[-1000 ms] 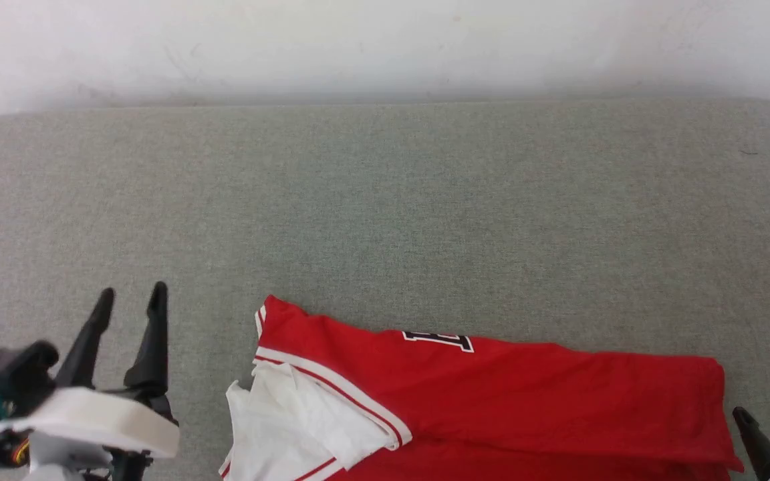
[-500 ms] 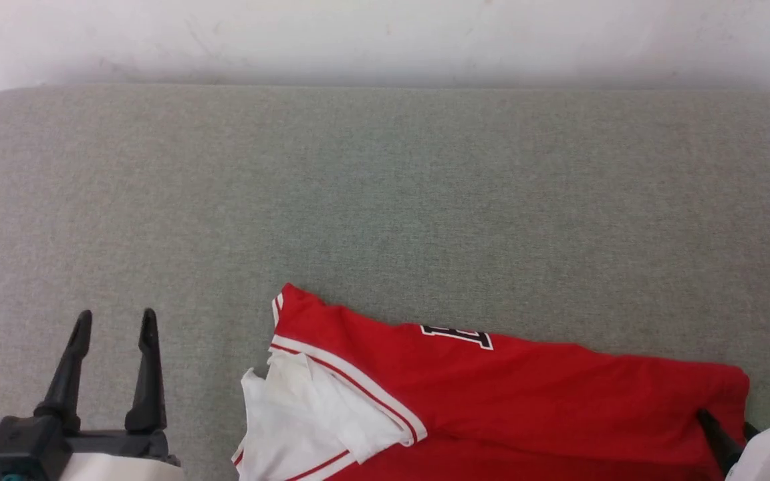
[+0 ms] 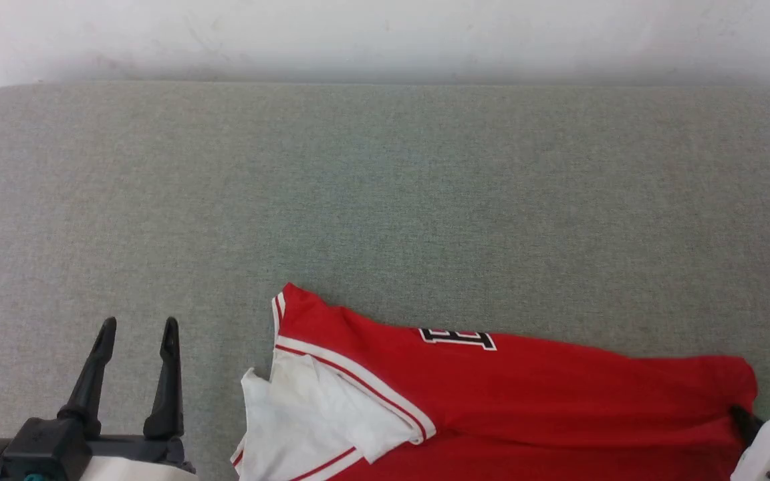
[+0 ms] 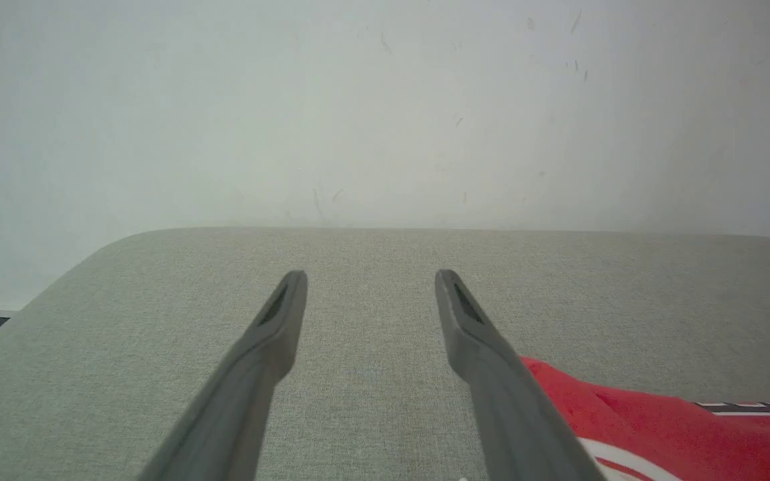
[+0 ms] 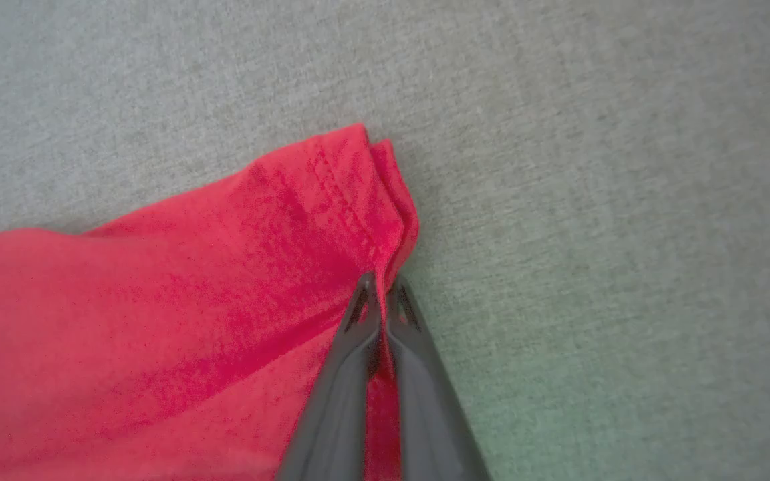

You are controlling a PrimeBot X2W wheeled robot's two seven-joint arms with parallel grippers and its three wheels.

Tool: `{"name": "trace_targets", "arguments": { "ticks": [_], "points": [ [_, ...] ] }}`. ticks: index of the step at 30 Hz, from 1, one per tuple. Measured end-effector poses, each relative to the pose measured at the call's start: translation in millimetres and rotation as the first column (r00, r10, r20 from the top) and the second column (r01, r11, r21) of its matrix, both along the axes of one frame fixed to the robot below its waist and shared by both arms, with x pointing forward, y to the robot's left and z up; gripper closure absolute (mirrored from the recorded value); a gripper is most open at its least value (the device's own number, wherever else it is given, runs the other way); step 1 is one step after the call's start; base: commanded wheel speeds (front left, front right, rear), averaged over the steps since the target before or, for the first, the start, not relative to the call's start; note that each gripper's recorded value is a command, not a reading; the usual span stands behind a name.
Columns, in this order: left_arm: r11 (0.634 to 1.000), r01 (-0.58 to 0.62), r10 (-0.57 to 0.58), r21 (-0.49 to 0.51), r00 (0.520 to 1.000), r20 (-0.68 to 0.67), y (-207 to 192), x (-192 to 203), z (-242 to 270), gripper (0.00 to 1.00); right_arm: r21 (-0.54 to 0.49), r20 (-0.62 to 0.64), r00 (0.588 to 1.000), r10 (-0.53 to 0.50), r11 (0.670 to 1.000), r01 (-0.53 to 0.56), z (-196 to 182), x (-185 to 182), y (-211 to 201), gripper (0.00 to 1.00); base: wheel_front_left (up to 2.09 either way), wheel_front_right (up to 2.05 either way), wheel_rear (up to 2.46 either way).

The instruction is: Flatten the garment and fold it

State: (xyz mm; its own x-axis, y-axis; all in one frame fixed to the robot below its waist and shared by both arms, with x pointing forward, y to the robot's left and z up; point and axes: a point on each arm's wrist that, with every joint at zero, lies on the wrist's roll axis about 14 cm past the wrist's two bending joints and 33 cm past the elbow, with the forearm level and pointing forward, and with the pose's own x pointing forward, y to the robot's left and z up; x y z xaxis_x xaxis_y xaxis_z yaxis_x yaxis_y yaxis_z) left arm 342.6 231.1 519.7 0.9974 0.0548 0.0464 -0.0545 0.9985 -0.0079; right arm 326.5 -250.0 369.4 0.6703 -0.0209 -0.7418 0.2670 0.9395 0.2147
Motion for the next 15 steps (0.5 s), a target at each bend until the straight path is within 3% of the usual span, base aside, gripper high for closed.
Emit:
{"name": "trace_targets", "arguments": {
  "ticks": [6, 11, 15],
  "points": [
    [1.000, 0.023, -0.023, 0.013, 1.000, -0.005, -4, 4, -3, 0.00, -0.098, 0.044, 0.996, -0.083, 0.991, 0.087, 18, 8, -37, 1.00, 0.00, 0.00, 0.00],
    [0.999, 0.026, -0.026, 0.024, 1.000, -0.005, -5, 5, -4, 0.00, -0.240, 0.048, 0.979, -0.196, 0.950, 0.202, 32, -7, -88, 1.00, 0.00, 0.00, 0.00],
    [0.999, 0.035, -0.035, 0.026, 0.999, -0.004, -6, 4, -4, 0.00, -0.299, 0.056, 0.973, -0.226, 0.926, 0.232, 40, -15, -105, 1.00, 0.00, 0.00, 0.00]
  ]
}}
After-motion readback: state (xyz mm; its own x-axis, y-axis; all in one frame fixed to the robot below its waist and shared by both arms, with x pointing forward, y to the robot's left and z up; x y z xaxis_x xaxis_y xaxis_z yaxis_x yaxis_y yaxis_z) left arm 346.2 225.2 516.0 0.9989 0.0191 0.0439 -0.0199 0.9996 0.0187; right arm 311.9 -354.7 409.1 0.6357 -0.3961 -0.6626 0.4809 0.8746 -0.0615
